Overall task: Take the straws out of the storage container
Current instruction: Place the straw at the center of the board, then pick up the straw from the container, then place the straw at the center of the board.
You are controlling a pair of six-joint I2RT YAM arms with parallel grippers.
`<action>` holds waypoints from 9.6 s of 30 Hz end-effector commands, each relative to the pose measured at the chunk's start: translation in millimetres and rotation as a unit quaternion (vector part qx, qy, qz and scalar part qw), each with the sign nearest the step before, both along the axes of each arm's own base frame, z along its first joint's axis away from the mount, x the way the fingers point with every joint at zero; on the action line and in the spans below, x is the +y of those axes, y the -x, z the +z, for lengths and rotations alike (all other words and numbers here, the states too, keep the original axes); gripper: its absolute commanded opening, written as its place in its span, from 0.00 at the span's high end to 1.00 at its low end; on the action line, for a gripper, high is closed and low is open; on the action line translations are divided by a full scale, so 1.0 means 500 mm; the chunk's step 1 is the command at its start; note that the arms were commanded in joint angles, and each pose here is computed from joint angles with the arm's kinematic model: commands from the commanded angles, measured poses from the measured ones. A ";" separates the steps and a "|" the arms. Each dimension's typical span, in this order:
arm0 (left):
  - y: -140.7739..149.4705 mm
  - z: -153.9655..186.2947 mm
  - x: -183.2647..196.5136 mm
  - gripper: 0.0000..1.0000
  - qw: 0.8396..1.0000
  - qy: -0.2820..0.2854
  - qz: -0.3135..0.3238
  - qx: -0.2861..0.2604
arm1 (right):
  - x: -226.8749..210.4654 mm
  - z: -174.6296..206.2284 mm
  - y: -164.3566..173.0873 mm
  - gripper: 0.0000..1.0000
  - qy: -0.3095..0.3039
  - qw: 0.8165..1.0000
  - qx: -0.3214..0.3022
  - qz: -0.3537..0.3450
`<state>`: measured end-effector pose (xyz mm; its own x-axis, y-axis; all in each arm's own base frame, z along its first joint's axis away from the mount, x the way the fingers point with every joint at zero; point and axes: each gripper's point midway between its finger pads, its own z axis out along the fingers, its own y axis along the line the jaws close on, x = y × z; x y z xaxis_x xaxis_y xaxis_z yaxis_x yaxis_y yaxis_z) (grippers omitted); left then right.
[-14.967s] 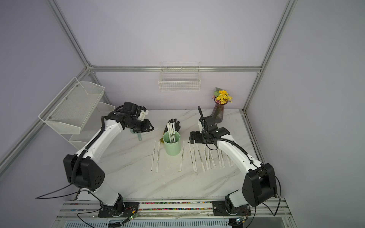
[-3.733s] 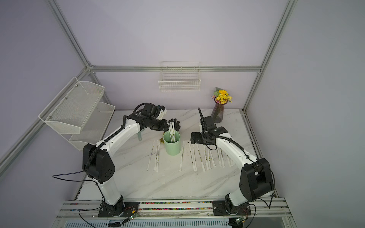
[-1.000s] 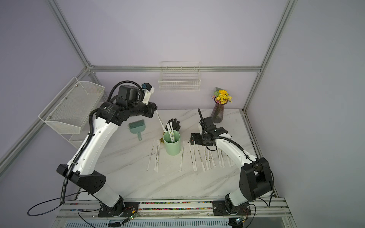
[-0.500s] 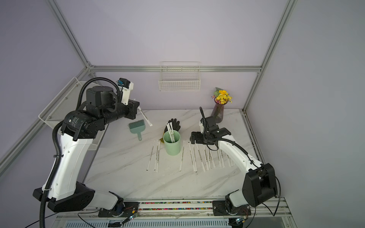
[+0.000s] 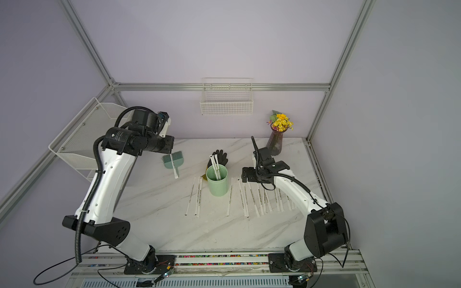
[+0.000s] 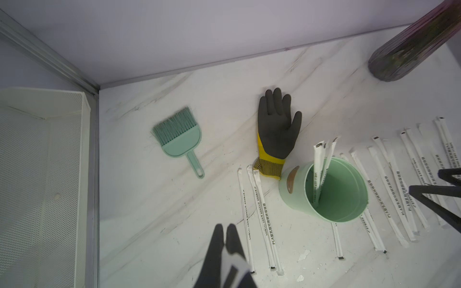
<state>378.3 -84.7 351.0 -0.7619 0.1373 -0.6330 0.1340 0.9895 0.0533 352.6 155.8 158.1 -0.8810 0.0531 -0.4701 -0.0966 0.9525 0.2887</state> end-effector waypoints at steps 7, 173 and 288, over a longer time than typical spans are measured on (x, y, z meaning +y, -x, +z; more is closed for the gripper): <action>-0.010 -0.136 0.049 0.98 0.986 -0.066 0.060 0.138 | -0.017 -0.021 0.002 0.03 0.020 1.000 0.008 -0.010; -0.097 -0.266 -0.305 0.75 0.965 0.227 -0.078 0.105 | -0.056 -0.054 0.003 0.03 0.001 0.999 0.028 -0.046; -0.045 0.081 -0.260 0.96 0.970 0.189 -0.145 -0.047 | -0.043 -0.030 0.003 0.03 -0.022 0.999 0.030 -0.039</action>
<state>415.4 -228.6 350.0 -0.7325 0.0927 -0.6744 0.3927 0.8668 -0.3073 347.2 133.8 122.9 -0.9165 0.1243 -0.3803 0.0003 0.9507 0.3100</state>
